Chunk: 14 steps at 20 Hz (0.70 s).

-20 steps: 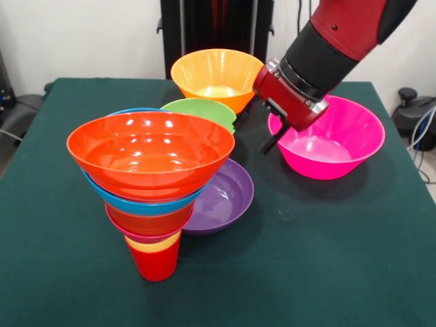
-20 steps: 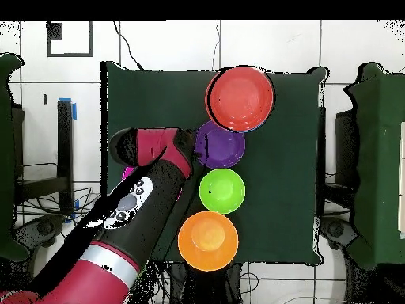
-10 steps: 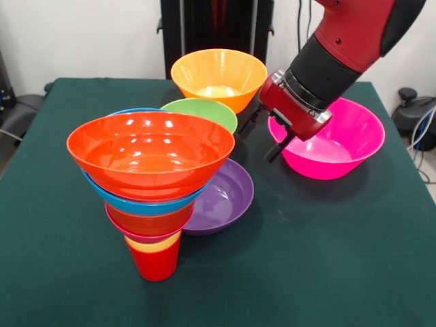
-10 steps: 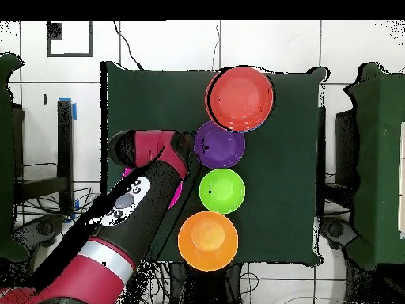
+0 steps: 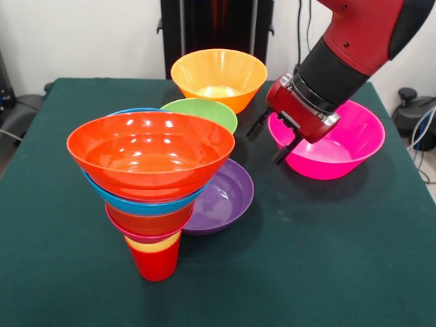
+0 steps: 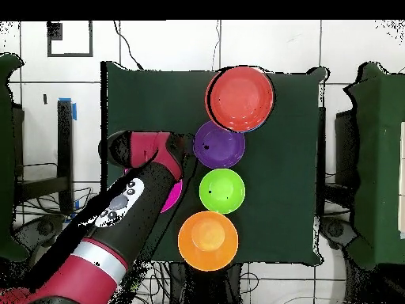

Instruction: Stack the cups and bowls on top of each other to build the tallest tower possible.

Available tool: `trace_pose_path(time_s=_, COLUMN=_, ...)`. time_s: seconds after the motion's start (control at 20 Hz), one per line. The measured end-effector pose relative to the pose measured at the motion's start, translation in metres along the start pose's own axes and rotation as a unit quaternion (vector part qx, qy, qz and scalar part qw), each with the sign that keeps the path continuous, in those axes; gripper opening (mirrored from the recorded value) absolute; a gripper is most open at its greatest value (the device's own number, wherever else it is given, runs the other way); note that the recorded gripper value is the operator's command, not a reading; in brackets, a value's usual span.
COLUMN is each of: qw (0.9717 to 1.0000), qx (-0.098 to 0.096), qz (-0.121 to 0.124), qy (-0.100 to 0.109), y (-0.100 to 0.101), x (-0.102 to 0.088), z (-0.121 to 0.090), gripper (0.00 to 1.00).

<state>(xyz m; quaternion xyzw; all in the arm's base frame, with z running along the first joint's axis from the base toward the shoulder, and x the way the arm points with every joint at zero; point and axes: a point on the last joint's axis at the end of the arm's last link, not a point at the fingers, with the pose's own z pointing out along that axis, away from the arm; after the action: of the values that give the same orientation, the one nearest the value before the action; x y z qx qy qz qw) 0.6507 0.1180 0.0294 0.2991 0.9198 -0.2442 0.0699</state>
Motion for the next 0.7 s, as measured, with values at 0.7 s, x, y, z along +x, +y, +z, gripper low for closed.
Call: trace_pose_path(time_s=0.7, qw=0.9998, qx=0.003, qz=0.019, qy=0.009, y=0.003, x=0.004, z=0.013, gripper=1.00)
